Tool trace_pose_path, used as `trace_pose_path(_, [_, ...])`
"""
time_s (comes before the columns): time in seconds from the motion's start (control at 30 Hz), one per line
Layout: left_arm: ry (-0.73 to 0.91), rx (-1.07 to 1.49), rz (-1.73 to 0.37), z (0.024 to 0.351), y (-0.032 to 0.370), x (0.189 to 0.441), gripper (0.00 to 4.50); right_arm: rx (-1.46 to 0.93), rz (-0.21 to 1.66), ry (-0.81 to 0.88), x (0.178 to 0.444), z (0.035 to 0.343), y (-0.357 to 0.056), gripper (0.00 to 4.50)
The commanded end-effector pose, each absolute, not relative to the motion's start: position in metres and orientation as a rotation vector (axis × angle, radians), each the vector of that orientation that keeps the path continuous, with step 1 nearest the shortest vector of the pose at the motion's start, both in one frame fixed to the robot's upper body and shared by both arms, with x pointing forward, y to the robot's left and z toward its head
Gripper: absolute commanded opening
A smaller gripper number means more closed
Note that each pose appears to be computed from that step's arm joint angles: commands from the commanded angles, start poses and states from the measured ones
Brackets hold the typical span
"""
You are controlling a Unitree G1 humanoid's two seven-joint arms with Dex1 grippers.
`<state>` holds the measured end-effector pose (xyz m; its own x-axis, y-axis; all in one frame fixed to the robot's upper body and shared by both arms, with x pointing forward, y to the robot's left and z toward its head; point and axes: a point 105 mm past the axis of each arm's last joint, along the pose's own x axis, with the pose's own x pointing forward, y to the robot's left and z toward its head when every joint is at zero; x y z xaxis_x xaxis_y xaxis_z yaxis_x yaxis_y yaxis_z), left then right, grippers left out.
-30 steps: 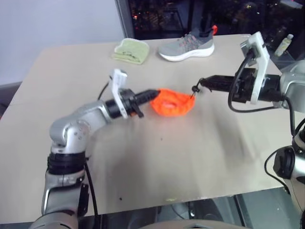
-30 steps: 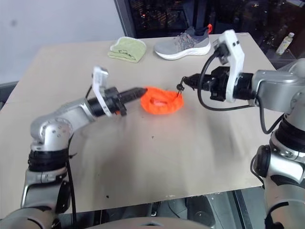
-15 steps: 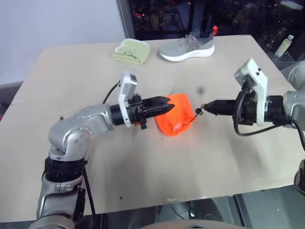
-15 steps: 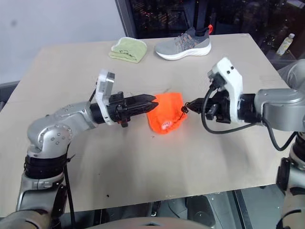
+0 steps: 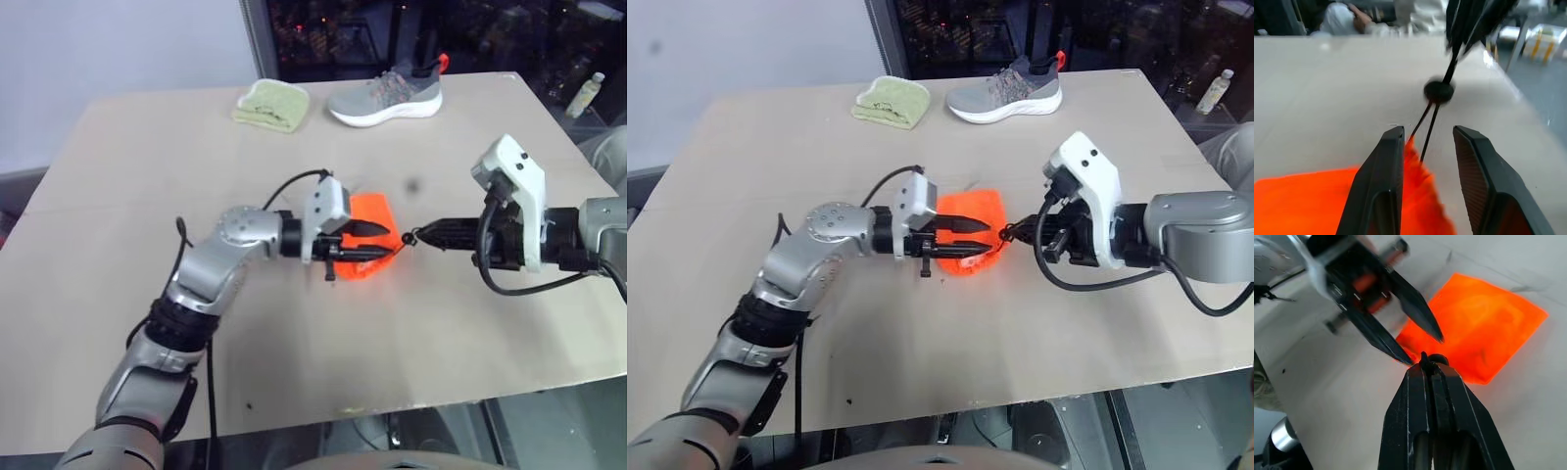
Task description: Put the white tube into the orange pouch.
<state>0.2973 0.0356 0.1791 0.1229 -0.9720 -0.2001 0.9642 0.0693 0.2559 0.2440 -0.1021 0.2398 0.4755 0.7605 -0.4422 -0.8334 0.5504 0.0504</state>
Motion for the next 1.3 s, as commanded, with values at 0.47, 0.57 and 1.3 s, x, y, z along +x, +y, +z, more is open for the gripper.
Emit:
trace_pose_path(0.47, [-0.161,0.318,-1.512,0.207,0.024,0.293,1.64,-0.143,0.994,0.388,0.245,0.252,-0.093,0.0])
trace_pose_path(0.57, [-0.168,0.339,-1.544,0.207,0.023,0.29,1.64,-0.145,0.989,0.385,0.246,0.252,-0.093,0.0])
trace_pose_path(1.3, [-0.189,0.4,-1.546,0.206,0.019,0.299,0.26,-0.134,0.965,0.375,0.246,0.254,-0.095,0.0])
